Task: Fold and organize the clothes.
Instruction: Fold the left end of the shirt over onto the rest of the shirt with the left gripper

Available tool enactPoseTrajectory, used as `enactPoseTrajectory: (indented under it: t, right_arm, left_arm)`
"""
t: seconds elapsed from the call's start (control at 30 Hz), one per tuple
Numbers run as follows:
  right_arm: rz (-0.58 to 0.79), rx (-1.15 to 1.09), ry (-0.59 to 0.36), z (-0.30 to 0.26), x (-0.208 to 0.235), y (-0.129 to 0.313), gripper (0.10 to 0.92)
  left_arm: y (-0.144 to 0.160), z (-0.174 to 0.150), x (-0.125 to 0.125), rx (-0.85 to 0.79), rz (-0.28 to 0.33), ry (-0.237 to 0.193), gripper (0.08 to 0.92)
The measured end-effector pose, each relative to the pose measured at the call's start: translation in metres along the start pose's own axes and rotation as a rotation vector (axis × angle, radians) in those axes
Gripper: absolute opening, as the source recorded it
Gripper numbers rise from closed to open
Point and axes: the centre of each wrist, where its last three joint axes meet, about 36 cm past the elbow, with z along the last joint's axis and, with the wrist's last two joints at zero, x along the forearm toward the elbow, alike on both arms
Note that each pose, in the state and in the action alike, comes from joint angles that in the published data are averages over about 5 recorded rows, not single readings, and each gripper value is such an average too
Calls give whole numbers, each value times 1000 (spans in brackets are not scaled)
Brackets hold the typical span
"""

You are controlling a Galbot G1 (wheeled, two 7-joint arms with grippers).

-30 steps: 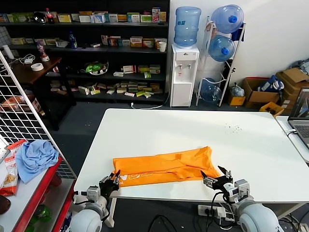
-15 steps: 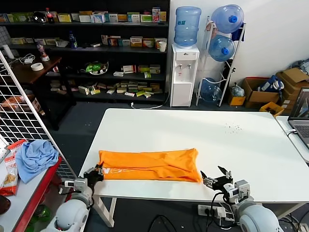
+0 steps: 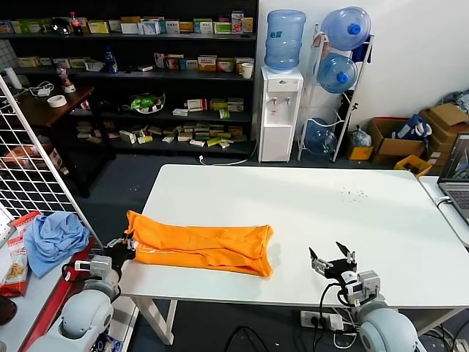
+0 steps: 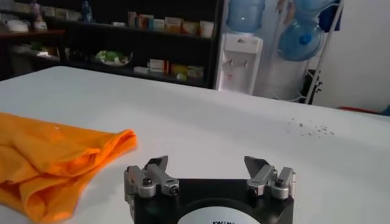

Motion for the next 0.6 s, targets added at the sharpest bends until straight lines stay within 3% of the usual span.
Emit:
enactPoseTrajectory:
  t: [0.17, 0.6]
  right_arm:
    - [37, -3, -34, 2, -4, -3, 823]
    - [86, -22, -71, 11, -12, -2, 823]
  left_arm:
    - [-38, -13, 13, 41, 82, -22, 132]
    - [-138, -17, 28, 138, 284, -21, 132]
